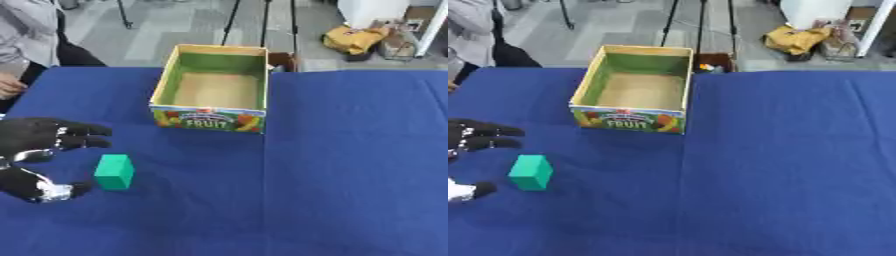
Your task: Pick up objects on the table and place them in the box.
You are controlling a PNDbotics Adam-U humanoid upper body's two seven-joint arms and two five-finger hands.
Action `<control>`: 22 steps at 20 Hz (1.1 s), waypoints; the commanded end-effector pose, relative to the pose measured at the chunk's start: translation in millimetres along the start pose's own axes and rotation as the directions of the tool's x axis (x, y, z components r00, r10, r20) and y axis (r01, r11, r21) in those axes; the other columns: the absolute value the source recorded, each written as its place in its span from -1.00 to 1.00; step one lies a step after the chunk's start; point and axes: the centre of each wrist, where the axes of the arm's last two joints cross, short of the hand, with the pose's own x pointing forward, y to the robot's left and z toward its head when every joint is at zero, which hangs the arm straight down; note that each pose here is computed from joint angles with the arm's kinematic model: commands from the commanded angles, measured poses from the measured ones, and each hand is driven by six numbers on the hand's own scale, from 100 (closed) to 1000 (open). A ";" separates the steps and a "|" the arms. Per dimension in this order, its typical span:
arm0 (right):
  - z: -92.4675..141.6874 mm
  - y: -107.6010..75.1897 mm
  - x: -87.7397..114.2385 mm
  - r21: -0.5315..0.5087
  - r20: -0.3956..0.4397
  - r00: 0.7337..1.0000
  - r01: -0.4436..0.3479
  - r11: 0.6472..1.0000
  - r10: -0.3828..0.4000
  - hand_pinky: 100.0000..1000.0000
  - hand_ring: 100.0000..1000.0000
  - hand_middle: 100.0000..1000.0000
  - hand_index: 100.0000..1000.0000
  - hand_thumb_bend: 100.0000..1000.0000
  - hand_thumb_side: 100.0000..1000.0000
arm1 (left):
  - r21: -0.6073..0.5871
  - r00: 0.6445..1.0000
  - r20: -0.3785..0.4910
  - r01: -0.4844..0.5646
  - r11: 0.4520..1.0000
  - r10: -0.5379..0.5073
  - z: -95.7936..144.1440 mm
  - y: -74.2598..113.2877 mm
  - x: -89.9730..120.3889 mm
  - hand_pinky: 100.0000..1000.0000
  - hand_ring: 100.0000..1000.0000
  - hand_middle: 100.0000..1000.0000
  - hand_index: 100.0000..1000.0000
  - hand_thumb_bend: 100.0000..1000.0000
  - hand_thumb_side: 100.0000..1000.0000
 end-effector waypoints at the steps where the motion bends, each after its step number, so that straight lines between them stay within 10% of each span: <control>1: -6.5 -0.1 5.6 0.002 0.033 0.999 0.011 1.000 -0.011 0.56 0.73 -0.05 0.66 -1.00 0.91 | -0.013 0.999 -0.030 0.011 1.000 -0.011 3.1 5.4 -11.8 0.74 0.93 1.00 1.00 -0.38 1.00; 22: -2.9 -1.5 4.8 -0.004 0.011 1.000 0.010 1.000 -0.010 0.56 0.74 -0.07 0.63 -1.00 0.85 | -0.204 0.990 -0.026 -0.138 0.969 0.136 -11.5 4.7 -43.9 0.77 0.90 0.93 1.00 -0.19 1.00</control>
